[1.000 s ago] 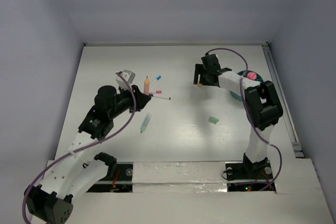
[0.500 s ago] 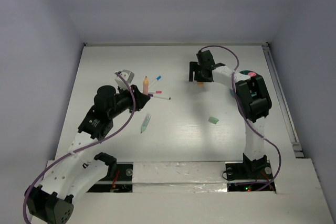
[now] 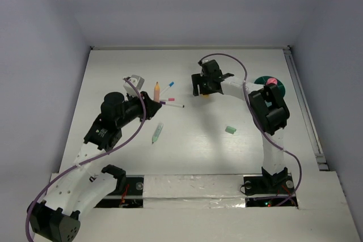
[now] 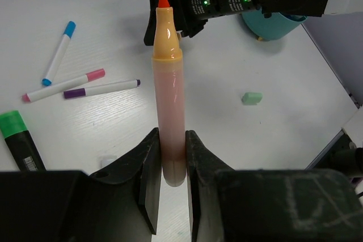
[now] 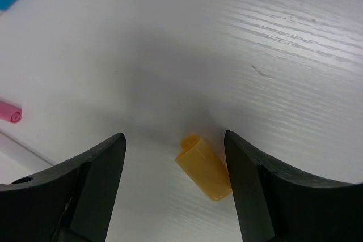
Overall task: Sort the stationery into containers
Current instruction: Close the pen cap on the pen.
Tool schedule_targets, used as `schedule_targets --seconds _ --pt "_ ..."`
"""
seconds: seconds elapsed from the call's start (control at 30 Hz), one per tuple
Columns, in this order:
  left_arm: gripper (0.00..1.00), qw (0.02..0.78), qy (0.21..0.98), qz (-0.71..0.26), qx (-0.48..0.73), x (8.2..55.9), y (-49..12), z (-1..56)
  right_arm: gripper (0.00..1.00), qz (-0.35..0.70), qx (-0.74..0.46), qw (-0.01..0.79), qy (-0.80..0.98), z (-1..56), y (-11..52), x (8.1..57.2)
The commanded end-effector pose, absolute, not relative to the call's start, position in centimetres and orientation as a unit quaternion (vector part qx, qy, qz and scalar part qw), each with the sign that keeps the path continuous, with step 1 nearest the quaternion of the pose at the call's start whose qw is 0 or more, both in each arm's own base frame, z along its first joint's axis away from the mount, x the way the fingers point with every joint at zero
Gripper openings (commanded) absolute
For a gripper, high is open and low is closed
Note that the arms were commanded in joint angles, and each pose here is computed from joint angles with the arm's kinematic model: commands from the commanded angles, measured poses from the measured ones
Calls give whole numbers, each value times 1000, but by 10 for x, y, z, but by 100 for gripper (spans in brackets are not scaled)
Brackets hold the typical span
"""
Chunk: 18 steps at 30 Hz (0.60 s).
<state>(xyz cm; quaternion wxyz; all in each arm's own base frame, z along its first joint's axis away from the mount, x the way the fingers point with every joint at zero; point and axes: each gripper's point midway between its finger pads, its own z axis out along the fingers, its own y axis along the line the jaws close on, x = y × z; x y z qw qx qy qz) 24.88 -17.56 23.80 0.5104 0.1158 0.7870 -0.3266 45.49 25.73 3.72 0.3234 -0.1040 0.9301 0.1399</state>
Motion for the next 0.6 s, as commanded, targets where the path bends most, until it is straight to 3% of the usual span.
schedule_targets --seconds 0.0,0.13,0.57 --pt "0 541 760 -338 126 251 -177 268 76 157 -184 363 900 74 277 458" --pt "0 541 759 -340 127 250 -178 268 82 168 -223 359 891 79 284 455" --pt "0 539 761 -338 124 252 -176 267 79 199 -237 307 900 58 300 441"
